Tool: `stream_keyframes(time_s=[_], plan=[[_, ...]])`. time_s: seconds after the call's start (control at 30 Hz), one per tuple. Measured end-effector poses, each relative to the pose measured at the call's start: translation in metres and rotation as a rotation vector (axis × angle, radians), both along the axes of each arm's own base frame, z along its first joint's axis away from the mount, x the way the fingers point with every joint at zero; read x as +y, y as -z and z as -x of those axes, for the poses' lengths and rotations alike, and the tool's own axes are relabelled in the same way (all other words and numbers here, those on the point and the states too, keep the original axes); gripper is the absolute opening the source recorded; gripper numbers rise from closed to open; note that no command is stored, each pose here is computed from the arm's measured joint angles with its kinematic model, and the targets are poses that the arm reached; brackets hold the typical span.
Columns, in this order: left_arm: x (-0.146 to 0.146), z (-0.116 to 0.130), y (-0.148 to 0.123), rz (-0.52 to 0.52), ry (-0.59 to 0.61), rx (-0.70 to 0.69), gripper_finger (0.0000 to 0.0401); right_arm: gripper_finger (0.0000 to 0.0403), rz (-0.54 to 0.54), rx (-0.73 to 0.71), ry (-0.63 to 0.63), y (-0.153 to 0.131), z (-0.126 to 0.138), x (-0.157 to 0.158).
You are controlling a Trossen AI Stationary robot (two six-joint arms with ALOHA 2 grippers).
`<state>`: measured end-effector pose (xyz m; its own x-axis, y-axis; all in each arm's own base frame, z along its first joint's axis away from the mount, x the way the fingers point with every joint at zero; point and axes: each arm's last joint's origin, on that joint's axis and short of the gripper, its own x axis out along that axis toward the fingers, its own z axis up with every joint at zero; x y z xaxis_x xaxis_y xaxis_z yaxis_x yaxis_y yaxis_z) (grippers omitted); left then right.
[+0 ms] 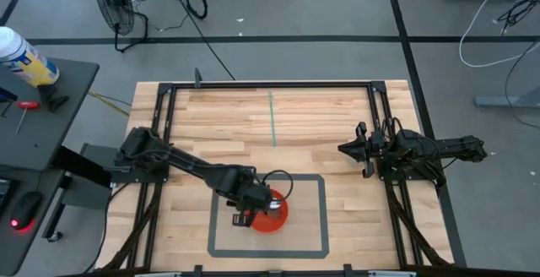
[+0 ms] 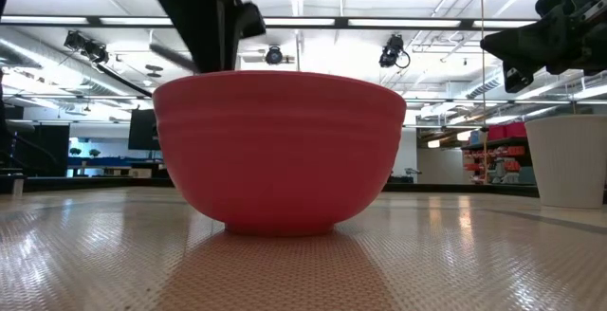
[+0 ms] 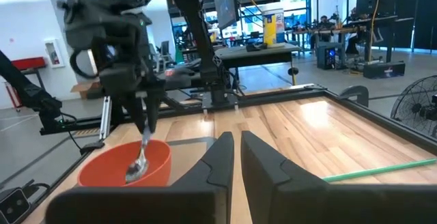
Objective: Pick & Place Utensil
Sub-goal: Put the spoon into the bowl
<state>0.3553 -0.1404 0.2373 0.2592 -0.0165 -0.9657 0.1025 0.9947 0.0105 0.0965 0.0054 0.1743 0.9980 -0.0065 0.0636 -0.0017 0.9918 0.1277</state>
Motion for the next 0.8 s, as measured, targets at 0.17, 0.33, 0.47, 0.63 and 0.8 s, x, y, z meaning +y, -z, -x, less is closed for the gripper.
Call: stream_keyframes(time_s=[0.17, 0.33, 0.47, 0.63, 0.8], plan=[[0.001, -0.004, 0.009, -0.031, 0.008, 0.015, 0.0076, 0.0035, 0.0, 0.0, -0.001, 0.0, 0.0, 0.0], [0.0, -0.004, 0.009, -0.028, 0.01, 0.007, 0.0076, 0.0035, 0.0, 0.0, 0.0, 0.0, 0.0, 0.0], [-0.005, -0.006, 0.012, -0.014, 0.037, -0.026, 0.0076, 0.0035, 0.0, 0.0, 0.0, 0.0, 0.0, 0.0], [-0.006, -0.004, 0.017, -0.024, 0.075, -0.015, 0.0076, 0.0035, 0.0, 0.0, 0.0, 0.0, 0.0, 0.0], [-0.005, -0.004, 0.017, -0.028, 0.074, -0.017, 0.0076, 0.0035, 0.0, 0.0, 0.0, 0.0, 0.0, 0.0]])
